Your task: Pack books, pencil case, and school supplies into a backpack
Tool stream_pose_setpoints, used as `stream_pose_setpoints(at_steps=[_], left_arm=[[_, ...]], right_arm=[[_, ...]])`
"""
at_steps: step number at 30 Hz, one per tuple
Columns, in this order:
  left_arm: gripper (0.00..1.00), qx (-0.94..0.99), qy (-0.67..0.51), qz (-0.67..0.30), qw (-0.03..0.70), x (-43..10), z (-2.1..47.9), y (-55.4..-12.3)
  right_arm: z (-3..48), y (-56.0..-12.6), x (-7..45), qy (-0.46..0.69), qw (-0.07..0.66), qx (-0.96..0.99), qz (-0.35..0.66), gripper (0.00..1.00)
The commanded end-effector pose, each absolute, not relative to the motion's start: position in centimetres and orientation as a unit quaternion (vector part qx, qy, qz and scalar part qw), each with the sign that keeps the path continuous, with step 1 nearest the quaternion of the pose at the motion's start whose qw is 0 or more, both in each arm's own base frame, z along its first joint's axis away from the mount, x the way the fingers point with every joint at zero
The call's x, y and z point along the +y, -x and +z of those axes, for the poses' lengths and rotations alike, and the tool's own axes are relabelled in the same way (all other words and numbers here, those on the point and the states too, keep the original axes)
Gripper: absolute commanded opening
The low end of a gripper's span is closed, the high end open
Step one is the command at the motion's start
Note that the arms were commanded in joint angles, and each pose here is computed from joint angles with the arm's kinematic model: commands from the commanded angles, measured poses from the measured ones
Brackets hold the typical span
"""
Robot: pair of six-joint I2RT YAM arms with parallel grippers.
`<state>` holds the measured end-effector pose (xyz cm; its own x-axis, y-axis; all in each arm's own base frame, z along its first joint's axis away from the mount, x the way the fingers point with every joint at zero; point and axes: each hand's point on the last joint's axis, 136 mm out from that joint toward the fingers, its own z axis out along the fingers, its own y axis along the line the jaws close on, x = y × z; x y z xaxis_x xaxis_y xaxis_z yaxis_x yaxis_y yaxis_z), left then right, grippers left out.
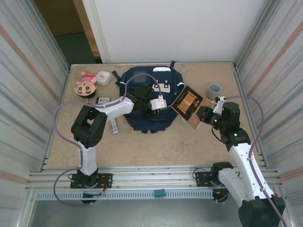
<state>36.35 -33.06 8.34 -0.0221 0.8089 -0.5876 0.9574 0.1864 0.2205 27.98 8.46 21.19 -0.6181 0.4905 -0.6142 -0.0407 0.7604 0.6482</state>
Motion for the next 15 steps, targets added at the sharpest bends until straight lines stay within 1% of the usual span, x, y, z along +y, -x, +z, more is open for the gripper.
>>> stream_pose_setpoints(at_steps=[1, 8, 11, 15], left_arm=[[0.00, 0.725, -0.574, -0.121, 0.361, -33.5, 14.1, -35.5], [0.00, 0.790, -0.433, -0.174, 0.397, -32.8, 22.0, -33.8], [0.00, 0.803, -0.382, -0.200, 0.412, -32.4, 24.8, -33.4], [0.00, 0.814, -0.341, -0.209, 0.420, -31.9, 27.2, -33.7]], right_arm=[[23.2, -28.7, 6.8, -0.166, 0.437, 0.822, 0.327, 0.00], [22.1, -28.6, 2.5, -0.289, 0.408, 0.799, 0.335, 0.00], [22.5, -28.2, 2.4, -0.295, 0.396, 0.796, 0.349, 0.00], [23.5, -27.3, 4.3, -0.277, 0.375, 0.791, 0.397, 0.00]])
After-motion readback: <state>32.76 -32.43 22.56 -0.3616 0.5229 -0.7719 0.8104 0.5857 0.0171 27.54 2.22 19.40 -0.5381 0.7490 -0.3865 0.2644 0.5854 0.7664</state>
